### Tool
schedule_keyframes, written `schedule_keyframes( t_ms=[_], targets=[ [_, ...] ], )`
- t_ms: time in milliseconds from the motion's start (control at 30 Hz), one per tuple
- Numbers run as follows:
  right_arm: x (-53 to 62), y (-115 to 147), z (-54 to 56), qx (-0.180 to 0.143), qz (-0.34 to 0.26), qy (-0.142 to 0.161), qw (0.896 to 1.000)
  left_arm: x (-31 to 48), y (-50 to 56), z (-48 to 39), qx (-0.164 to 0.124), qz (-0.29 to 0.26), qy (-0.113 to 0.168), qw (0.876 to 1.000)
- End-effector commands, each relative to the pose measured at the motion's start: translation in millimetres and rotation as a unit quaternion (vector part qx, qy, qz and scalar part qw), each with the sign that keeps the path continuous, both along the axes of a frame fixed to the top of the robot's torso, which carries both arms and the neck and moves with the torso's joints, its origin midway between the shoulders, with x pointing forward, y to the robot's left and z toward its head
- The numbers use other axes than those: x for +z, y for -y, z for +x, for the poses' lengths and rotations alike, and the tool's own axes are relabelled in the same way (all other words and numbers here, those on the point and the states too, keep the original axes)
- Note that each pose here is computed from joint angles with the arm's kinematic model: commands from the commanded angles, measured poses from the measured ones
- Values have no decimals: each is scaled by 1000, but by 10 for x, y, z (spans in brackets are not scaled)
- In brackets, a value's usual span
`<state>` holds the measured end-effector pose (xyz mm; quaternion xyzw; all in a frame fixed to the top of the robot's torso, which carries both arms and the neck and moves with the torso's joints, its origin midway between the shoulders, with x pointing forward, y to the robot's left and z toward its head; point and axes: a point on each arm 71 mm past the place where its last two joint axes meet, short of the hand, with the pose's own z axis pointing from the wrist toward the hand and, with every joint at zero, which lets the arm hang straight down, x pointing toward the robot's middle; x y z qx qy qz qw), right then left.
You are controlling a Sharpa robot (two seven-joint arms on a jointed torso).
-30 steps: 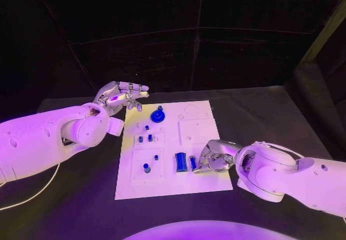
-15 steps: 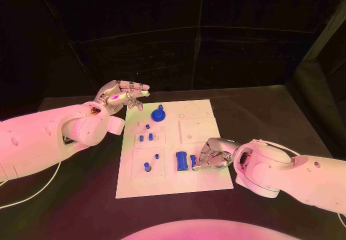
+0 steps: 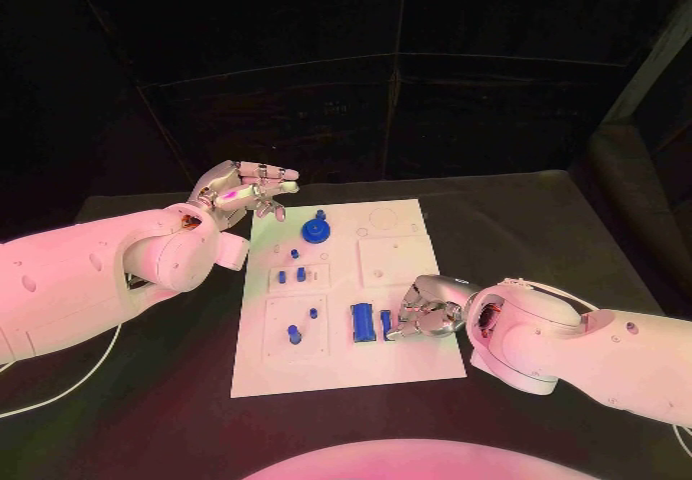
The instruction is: Assemble the parts on the task board
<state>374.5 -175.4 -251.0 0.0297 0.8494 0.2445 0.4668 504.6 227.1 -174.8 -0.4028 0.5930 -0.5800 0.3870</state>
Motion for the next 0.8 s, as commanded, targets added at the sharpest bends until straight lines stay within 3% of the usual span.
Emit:
schedule_keyframes(
  t_ms=[33,233,333,567,667,800],
  targets=[
    [35,-10,-18,-3,35,-2,999,10,11,1,-5,-4,1,1000],
    [88,86,0,-34,124,-11,992,6,8,7,-4,-3,1,1000],
    [150,175,105,-56,190,-12,980,5,-5,9,-2,-3,2,1000],
    [296,416,533,-119,360,-19,925,3,-47,43,0,-13,8,1000],
    [305,489,704,-136,401,-14,906,-5,-79,72,10,-21,6,1000],
    [285,528,921,-144,434,-3,889,-20,-149,125,32,-29,3,999]
  ],
)
